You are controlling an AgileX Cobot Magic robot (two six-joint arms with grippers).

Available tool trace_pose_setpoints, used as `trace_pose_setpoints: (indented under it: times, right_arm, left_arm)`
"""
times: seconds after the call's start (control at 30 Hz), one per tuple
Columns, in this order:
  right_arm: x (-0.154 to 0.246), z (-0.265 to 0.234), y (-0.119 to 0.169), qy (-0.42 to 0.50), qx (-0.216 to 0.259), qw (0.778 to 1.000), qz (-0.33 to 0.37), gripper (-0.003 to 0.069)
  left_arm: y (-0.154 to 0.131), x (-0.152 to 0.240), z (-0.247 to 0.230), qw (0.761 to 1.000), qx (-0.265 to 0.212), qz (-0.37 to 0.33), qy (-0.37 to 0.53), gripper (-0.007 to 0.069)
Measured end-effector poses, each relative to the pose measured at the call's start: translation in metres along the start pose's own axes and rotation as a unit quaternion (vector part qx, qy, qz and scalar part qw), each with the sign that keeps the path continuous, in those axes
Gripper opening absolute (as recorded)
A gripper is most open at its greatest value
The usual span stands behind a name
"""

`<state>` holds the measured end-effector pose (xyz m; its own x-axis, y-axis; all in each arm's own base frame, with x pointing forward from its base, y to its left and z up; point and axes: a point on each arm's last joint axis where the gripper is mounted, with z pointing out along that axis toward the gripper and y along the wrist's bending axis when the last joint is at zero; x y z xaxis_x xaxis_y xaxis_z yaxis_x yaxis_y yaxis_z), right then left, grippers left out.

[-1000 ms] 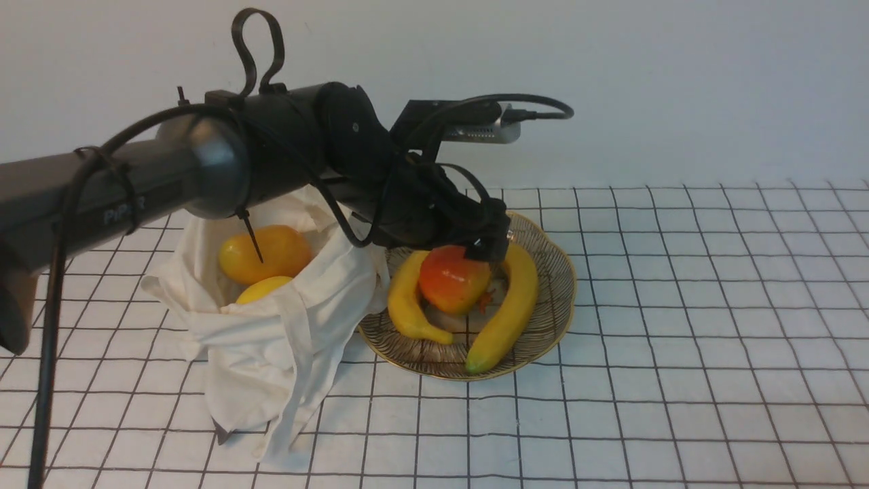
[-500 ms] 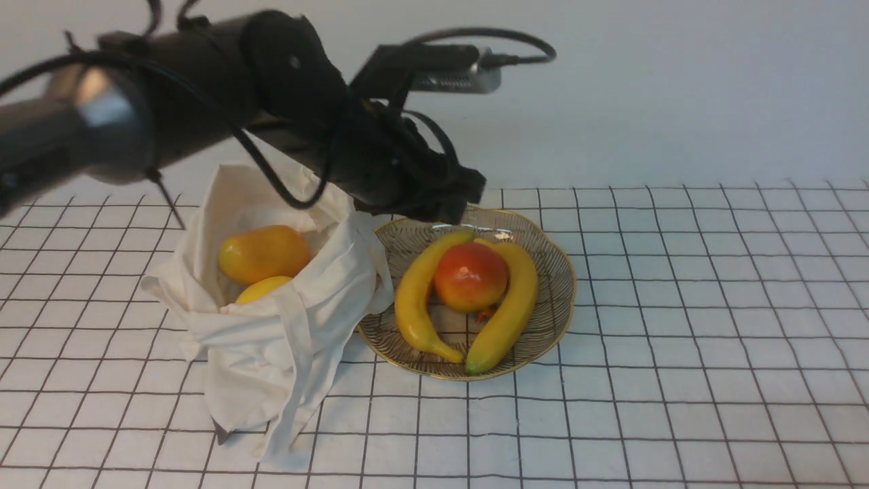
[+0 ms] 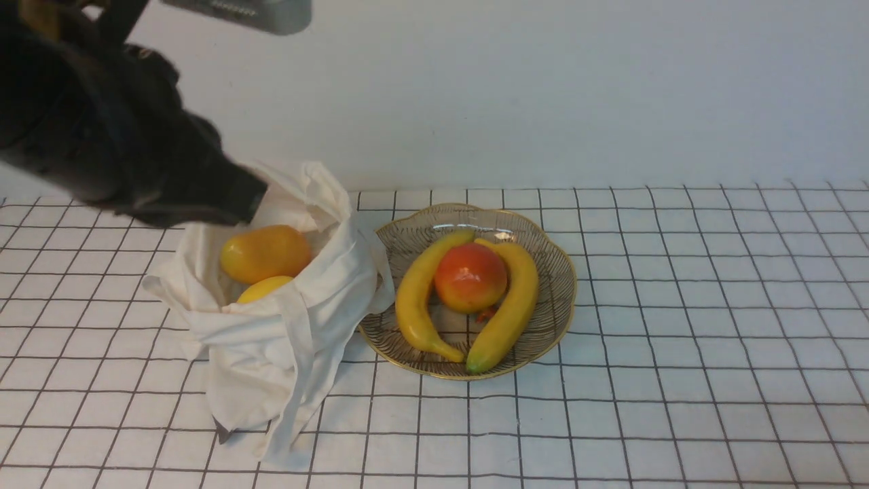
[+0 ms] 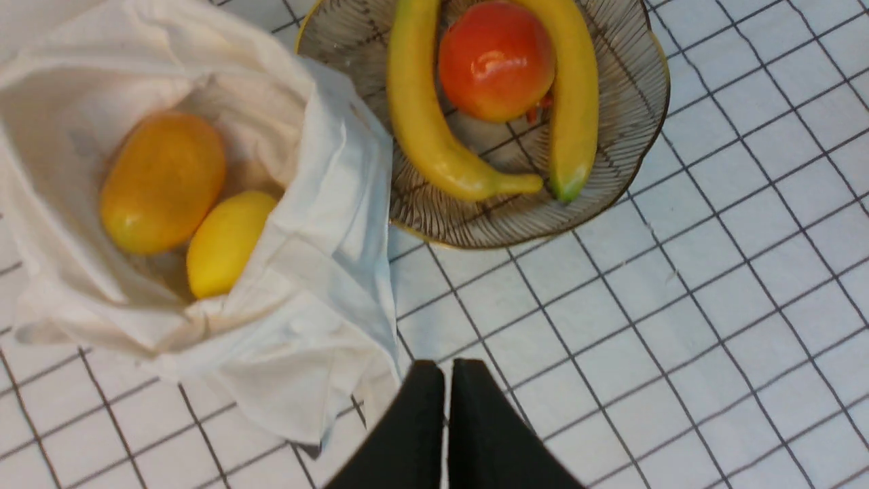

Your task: Take the fruit out of the bag on the white checkered tablecloth and place them on the plate.

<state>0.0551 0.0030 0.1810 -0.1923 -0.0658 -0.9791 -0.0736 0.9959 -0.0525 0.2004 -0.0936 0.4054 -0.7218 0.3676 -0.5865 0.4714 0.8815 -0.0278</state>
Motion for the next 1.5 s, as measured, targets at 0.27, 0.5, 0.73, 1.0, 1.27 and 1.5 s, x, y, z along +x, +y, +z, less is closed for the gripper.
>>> trace_pose_setpoints:
  times: [0.27, 0.5, 0.73, 1.0, 1.27, 1.5]
  right_arm:
    - [0.000, 0.000, 0.000, 0.000, 0.000, 1.000, 0.000, -0.0015]
    - [0.000, 0.000, 0.000, 0.000, 0.000, 1.000, 0.000, -0.0015]
    - [0.000, 0.000, 0.000, 0.000, 0.000, 1.000, 0.000, -0.0015]
    - [0.000, 0.000, 0.000, 0.000, 0.000, 1.000, 0.000, -0.0015]
    - [0.000, 0.000, 0.000, 0.000, 0.000, 1.000, 0.000, -0.0015]
    - [0.000, 0.000, 0.000, 0.000, 0.000, 1.000, 0.000, -0.0015]
  left_arm:
    - [-0.014, 0.119, 0.009, 0.993, 0.049, -0.058, -0.094, -0.0008]
    - [-0.012, 0.199, 0.041, 0.953, 0.047, -0.106, -0.281, -0.0008]
    - [-0.008, 0.227, 0.050, 0.919, 0.039, -0.112, -0.376, -0.0008]
    - [-0.008, 0.234, 0.056, 0.920, 0.038, -0.113, -0.373, -0.0008]
    - [-0.007, 0.235, 0.057, 0.922, 0.028, -0.101, -0.372, -0.0008]
    - [0.004, 0.243, 0.070, 0.922, -0.059, -0.081, -0.375, -0.0008]
